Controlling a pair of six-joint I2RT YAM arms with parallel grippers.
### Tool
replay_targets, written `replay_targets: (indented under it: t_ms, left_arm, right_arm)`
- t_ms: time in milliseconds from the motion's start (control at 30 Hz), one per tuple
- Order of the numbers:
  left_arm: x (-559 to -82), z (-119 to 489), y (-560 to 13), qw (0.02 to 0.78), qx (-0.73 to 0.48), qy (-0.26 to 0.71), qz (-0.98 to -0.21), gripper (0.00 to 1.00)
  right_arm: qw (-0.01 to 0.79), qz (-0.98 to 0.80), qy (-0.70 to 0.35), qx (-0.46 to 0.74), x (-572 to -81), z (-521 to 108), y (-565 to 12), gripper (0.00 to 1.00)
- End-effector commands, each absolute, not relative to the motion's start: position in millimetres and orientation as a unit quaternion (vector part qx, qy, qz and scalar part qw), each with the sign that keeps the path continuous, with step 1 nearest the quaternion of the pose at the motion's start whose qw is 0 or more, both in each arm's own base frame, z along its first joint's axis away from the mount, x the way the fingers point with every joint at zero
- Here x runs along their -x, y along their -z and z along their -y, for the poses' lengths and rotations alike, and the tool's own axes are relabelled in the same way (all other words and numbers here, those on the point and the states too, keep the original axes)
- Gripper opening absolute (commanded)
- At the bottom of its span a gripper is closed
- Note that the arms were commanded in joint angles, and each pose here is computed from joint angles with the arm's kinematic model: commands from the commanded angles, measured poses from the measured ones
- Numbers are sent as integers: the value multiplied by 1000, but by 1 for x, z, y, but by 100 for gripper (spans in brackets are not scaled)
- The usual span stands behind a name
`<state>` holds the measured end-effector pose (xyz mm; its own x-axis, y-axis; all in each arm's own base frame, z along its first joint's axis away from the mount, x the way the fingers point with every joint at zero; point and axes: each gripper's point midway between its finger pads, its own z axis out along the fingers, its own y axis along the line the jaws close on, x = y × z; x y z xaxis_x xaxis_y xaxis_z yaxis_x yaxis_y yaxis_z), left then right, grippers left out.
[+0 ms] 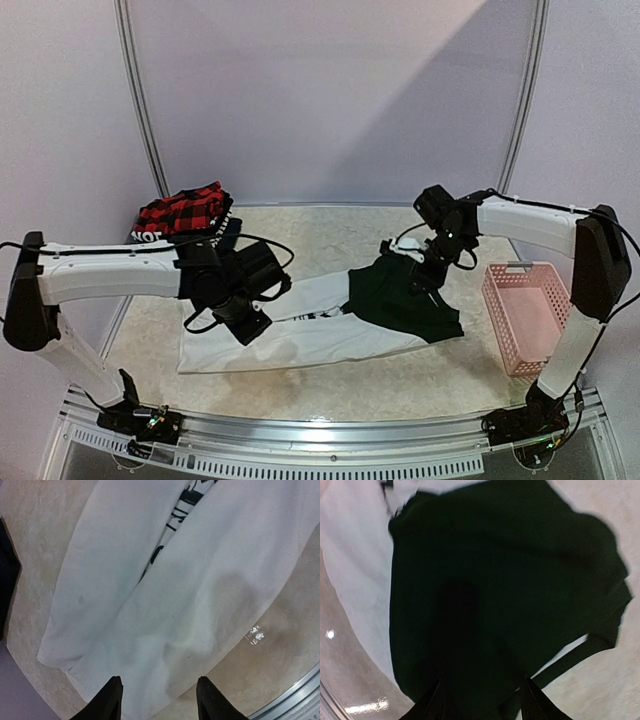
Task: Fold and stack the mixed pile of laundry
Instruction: Rotate the rectangle-folded T-shirt at the center of the board.
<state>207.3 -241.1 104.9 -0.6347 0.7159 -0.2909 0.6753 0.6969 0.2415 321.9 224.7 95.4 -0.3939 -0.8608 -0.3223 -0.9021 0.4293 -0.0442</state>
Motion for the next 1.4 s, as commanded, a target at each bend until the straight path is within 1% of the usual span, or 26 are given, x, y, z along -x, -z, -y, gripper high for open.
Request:
replay_targets:
  t_ms: [0,67,200,333,400,567,600,633,700,733,800,833,867,900,967,1033,1167,1233,1300,1367]
  left_arm:
    - [-210,246,-94,167,-457,-88,-869,51]
    - [-214,254,-94,179,-453,-79,-870,52]
    - [-211,264,-97,190,-456,-70,-867,52]
    - [-196,262,-99,185,-486,-74,-851,52]
    - [-186,261,-98,176,-506,-67,-842,52]
    - [-178,263,-92,162,-528,-61,-831,53]
    - [-178,263,-89,159,-530,-67,-831,53]
    - [-179,262,-87,156,-530,-71,-830,53]
    - [-179,261,-82,146,-529,-81,-832,54]
    - [-179,260,-80,139,-527,-83,-834,54]
    - [-177,258,-75,128,-518,-87,-841,55]
    - [-176,257,-71,121,-514,-90,-845,55]
    - [-176,256,-67,116,-507,-91,-849,56]
    - [-175,258,-63,111,-503,-86,-853,56]
    - [-171,263,-52,97,-493,-70,-862,57]
    - [-167,264,-37,76,-478,-65,-873,57]
    - [-168,262,-15,54,-462,-79,-882,56]
    - [-170,263,-7,47,-458,-86,-883,51]
    - [-174,263,-4,44,-453,-99,-885,43]
    - [-176,267,-2,42,-451,-99,-886,27]
  right_arm:
    - [66,-840,-84,533,-279,-209,-57,49]
    - [62,-844,-61,529,-287,-205,-46,46]
    - [48,-852,-6,522,-310,-195,-24,34]
    - [43,-848,52,525,-351,-181,-1,23]
    - [41,-845,69,529,-380,-180,10,21]
    - [122,-831,130,528,-505,-209,-1,20]
    - [152,-829,139,520,-529,-217,-16,21]
    - [163,-829,143,516,-544,-223,-14,23]
    - [201,-829,137,503,-561,-238,-39,31]
    - [211,-830,130,499,-561,-241,-48,35]
    - [236,-832,122,488,-551,-239,-81,43]
    - [242,-832,120,485,-544,-236,-88,47]
    - [271,-827,118,478,-536,-232,-122,49]
    - [283,-825,112,476,-527,-230,-132,52]
    - [327,-819,101,462,-504,-222,-180,55]
    - [337,-822,84,451,-482,-213,-194,57]
    - [328,-839,41,433,-446,-200,-195,58]
    - [321,-850,19,418,-435,-192,-191,59]
    - [310,-859,-16,407,-424,-191,-183,58]
    - [298,-869,-31,394,-418,-185,-174,59]
